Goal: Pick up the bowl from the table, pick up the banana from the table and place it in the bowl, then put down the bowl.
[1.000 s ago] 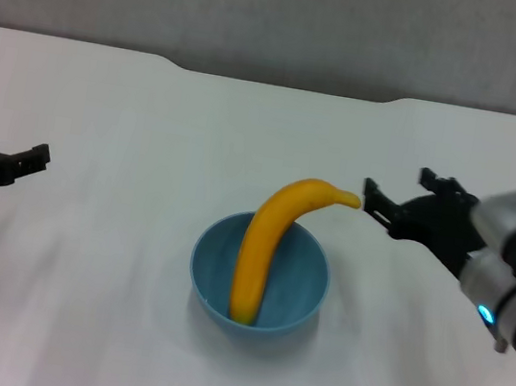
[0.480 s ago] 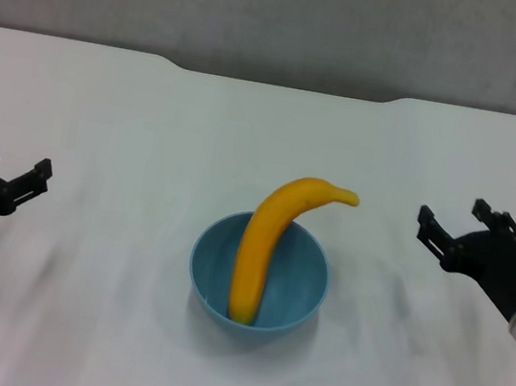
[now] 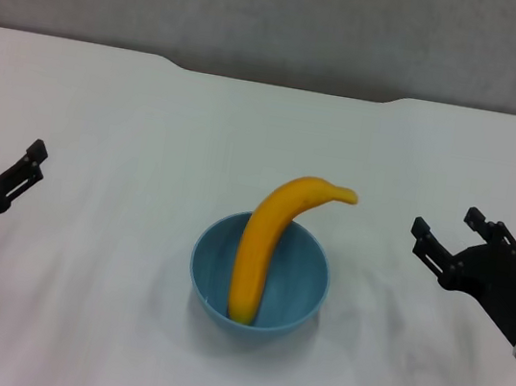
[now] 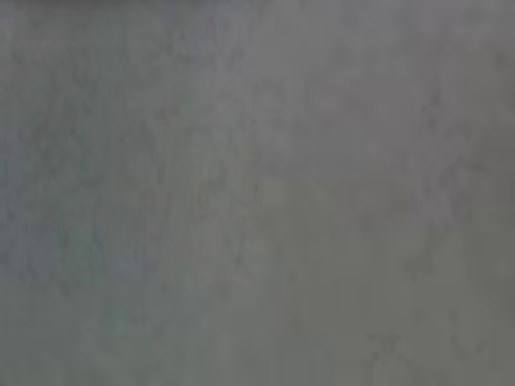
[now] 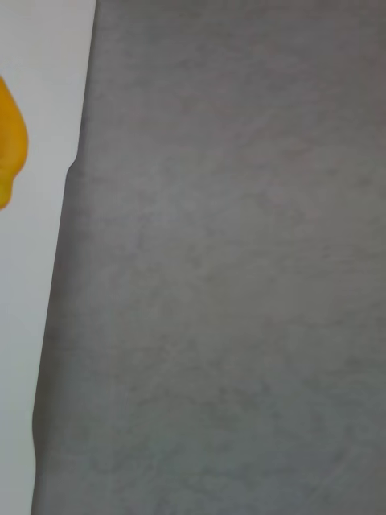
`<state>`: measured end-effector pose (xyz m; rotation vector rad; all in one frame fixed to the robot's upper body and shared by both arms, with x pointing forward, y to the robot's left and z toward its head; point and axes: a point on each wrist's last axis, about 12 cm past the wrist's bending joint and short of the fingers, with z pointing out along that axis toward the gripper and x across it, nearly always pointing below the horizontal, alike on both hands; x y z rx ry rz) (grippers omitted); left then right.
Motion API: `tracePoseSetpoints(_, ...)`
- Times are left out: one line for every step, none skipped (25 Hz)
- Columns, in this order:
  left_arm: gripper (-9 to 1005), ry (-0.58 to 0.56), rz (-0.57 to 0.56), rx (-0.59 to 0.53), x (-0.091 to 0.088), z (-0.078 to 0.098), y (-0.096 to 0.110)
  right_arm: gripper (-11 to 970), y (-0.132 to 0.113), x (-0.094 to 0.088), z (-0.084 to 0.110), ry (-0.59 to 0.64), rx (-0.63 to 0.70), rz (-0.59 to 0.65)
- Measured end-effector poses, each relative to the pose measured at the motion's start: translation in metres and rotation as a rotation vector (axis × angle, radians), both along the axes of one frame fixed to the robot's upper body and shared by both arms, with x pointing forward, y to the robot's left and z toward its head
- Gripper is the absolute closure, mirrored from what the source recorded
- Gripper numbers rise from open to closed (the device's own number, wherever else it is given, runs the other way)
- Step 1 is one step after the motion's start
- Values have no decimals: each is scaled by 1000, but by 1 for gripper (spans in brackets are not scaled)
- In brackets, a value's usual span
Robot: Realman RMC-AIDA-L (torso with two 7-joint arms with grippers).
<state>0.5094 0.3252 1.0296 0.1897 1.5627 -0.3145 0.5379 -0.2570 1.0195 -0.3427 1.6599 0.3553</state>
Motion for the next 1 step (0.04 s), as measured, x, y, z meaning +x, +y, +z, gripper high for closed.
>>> tracePoseSetpoints(149,3,-2,-3,1,-1,-1,132,0,0,0,-4,-1,3)
